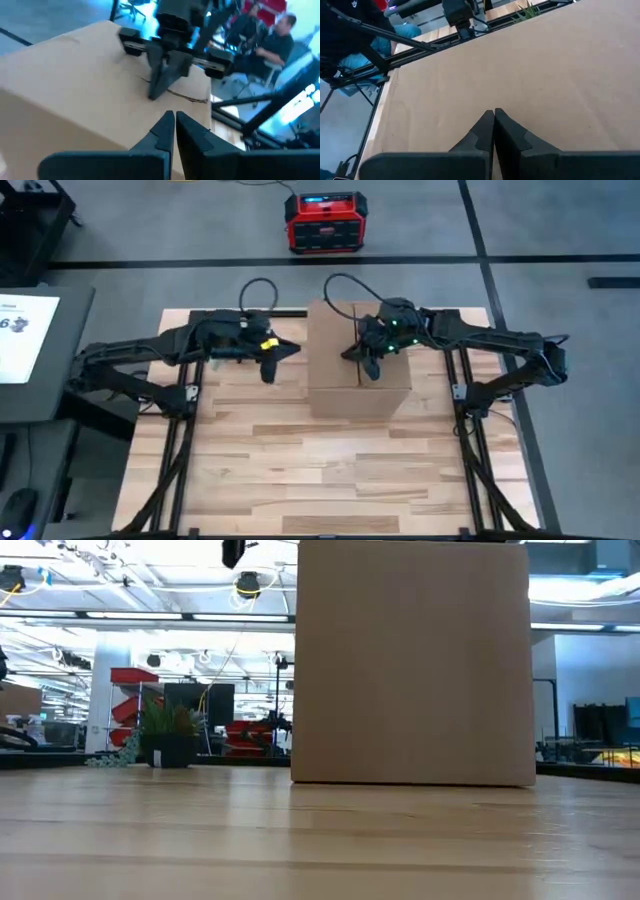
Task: Wrap mug
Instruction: Close the cardboard box, then return to Home Position
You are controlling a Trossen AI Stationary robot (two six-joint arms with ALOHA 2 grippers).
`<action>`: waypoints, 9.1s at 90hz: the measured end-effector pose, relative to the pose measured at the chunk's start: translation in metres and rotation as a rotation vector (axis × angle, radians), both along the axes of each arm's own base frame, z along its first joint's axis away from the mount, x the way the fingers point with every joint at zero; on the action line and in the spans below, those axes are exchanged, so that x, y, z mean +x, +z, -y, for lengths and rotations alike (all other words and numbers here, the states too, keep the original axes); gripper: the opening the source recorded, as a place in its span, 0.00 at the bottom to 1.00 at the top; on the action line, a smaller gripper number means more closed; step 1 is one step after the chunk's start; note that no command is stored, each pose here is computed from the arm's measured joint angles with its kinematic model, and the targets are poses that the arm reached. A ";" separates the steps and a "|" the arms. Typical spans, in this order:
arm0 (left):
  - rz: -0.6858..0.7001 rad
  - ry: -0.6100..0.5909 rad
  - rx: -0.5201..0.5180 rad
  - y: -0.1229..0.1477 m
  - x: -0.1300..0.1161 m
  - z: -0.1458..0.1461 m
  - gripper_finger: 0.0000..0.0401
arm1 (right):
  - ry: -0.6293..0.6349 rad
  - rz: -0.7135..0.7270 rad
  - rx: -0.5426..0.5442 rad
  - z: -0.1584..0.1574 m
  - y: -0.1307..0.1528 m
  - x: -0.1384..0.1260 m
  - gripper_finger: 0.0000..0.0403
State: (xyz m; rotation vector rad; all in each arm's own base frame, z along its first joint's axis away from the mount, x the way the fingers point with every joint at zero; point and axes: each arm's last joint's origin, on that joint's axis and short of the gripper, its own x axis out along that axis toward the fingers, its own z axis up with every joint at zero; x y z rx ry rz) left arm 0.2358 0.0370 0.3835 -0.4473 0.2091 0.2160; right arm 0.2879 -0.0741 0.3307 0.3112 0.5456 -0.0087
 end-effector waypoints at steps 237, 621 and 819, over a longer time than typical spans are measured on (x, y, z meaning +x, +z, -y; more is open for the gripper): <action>0.438 0.085 0.198 -0.195 -0.143 0.018 0.00 | 0.061 0.121 0.165 0.008 -0.012 0.033 0.00; 0.233 0.074 0.121 -0.216 -0.139 0.018 0.00 | 0.064 0.091 -0.203 0.018 0.058 0.031 0.00; 0.233 0.074 0.121 -0.216 -0.140 0.018 0.00 | 0.197 0.543 0.219 -0.084 -0.067 -0.212 0.00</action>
